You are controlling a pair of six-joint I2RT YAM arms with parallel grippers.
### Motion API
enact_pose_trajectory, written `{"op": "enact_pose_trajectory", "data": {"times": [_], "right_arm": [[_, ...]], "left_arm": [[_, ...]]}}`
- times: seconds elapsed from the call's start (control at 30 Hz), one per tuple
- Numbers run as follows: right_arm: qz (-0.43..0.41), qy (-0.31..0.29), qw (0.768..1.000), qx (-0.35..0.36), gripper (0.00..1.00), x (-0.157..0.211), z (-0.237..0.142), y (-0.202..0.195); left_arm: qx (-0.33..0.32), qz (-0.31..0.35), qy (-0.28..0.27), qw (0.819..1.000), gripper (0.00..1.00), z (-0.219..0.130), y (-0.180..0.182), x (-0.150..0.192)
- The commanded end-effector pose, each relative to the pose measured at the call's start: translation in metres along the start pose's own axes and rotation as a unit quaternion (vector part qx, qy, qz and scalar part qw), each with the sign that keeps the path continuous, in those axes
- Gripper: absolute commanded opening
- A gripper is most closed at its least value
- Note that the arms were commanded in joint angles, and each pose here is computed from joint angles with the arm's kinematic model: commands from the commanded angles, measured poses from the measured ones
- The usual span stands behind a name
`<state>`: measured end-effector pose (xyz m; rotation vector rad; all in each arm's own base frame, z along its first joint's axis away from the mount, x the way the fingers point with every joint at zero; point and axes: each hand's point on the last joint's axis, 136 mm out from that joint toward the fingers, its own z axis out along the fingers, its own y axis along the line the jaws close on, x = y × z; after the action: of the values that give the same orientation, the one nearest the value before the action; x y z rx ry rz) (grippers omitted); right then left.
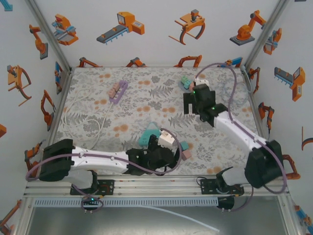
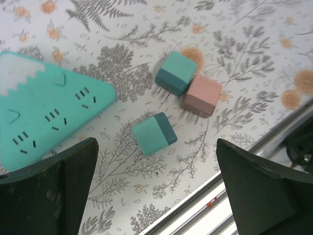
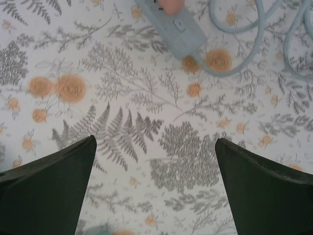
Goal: Pull the plug off the socket
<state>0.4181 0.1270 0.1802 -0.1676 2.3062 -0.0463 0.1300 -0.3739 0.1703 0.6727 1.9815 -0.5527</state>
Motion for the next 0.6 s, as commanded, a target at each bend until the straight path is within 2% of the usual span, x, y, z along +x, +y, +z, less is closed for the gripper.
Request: {"op": "enact_pose_trajectory", "data": {"times": [0.0, 0.17, 0.27, 0.43, 0.57], "right_arm": [[-0.026, 0.042, 0.999, -0.019, 0.98, -0.012, 0.026, -0.003], [-0.011, 0.064, 0.998, -0.012, 0.98, -0.031, 0.075, -0.021], [-0.001, 0.076, 0.997, -0.030, 0.98, -0.037, 0.102, -0.025], [-0.022, 0.104, 0.993, -0.046, 0.97, -0.035, 0.144, -0.024], [-0.037, 0.134, 0.989, -0.045, 0.97, -0.025, 0.171, -0.025]], "left_arm": [[0.065, 0.003, -0.010, 0.998, 0.98, -0.007, -0.002, -0.012], [0.074, -0.058, -0.008, 0.996, 0.97, -0.017, 0.029, -0.022], [0.086, -0.089, -0.006, 0.992, 0.97, -0.024, 0.047, -0.027], [0.074, -0.137, -0.020, 0.988, 0.97, -0.038, 0.084, -0.029], [0.053, -0.150, -0.020, 0.987, 0.97, -0.048, 0.106, -0.022]]}}
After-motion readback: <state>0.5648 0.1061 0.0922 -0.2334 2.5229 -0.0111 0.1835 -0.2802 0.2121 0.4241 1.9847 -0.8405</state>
